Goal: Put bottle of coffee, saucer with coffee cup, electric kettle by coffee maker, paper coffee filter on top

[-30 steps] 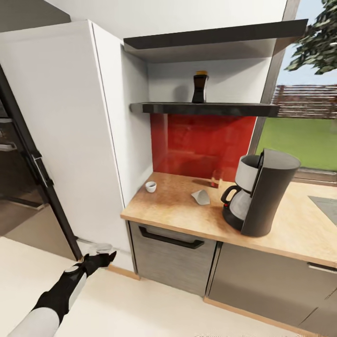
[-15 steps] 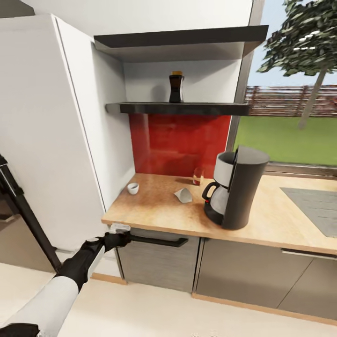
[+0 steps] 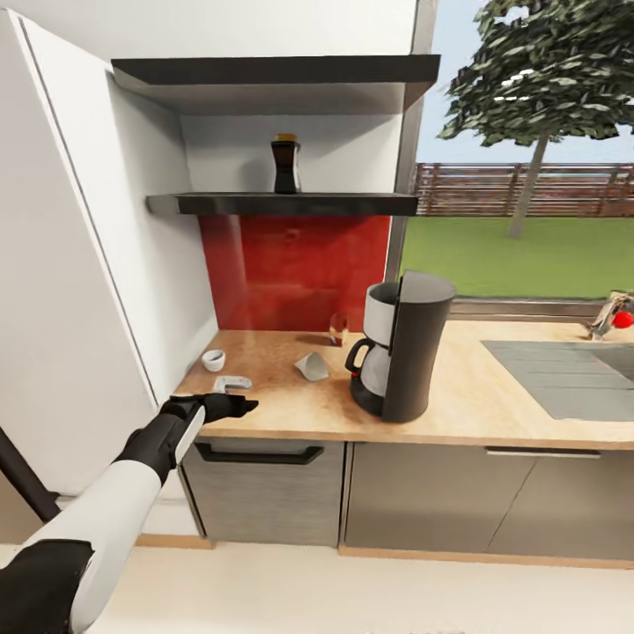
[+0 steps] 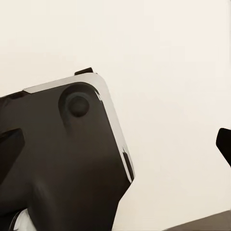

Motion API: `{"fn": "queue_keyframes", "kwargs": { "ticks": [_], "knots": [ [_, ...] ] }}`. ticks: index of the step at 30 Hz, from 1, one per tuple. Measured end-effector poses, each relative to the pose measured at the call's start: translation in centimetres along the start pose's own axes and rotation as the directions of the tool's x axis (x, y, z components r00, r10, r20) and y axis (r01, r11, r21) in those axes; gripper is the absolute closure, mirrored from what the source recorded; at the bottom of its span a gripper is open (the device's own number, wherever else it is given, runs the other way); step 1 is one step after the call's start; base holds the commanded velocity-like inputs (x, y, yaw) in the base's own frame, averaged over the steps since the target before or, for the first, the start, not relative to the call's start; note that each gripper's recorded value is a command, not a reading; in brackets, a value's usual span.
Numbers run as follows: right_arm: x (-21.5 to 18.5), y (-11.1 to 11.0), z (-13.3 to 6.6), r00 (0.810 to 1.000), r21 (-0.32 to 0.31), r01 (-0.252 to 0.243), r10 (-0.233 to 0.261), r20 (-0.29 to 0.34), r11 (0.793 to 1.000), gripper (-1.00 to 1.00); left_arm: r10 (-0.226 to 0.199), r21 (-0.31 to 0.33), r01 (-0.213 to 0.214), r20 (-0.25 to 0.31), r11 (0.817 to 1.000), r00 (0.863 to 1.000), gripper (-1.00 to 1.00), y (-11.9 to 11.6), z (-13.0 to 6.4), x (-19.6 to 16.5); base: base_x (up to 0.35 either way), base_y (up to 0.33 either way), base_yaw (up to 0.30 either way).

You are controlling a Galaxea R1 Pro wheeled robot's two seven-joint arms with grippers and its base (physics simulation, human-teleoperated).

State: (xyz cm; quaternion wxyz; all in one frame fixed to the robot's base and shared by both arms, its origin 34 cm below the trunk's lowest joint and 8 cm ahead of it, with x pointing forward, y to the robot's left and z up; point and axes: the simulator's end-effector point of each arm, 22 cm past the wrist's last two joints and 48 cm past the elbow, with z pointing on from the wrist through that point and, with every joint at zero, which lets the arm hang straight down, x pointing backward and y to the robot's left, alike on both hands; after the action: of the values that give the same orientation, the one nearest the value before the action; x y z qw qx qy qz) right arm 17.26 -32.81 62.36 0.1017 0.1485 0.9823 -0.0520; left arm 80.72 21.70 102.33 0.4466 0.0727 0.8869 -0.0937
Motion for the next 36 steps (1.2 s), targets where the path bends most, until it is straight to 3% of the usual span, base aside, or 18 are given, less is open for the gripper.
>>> {"fn": "queue_keyframes", "kwargs": {
  "ticks": [10, 16, 19, 24, 36],
  "knots": [
    [-0.1, -0.3, 0.0, 1.000, 0.003, 0.003, -0.003, 0.001, 1.000, -1.00, 0.008, -0.033, -0.008, -0.002, 0.999, 1.000, -1.00, 1.1, 0.0, 0.5, 0.000, 0.000, -0.265],
    [-0.1, -0.3, 0.0, 1.000, 0.003, 0.003, -0.003, 0.002, 1.000, -1.00, 0.005, -0.137, -0.004, 0.006, 0.991, 1.000, -1.00, 3.1, -0.1, 0.5, 0.000, 0.000, -0.265],
    [-0.1, -0.3, 0.0, 1.000, 0.003, 0.005, -0.005, 0.002, 1.000, -1.00, 0.013, -0.158, -0.006, 0.043, 0.987, 0.999, -1.00, 3.6, -0.2, -0.2, 0.000, 0.000, -0.265],
    [-0.2, -0.3, 0.0, 1.000, 0.002, 0.006, -0.006, 0.003, 1.000, -1.00, 0.026, -0.167, -0.013, 0.076, 0.986, 0.997, -1.00, 3.9, -0.3, -0.9, 0.013, 0.000, -0.265],
    [0.0, -0.3, 0.0, 1.000, 0.003, 0.022, -0.022, -0.001, 1.000, -1.00, 0.029, -0.185, -0.015, 0.074, 0.983, 0.997, -1.00, 4.7, -0.5, -0.7, 0.215, 0.000, -0.141]
  ]
}}
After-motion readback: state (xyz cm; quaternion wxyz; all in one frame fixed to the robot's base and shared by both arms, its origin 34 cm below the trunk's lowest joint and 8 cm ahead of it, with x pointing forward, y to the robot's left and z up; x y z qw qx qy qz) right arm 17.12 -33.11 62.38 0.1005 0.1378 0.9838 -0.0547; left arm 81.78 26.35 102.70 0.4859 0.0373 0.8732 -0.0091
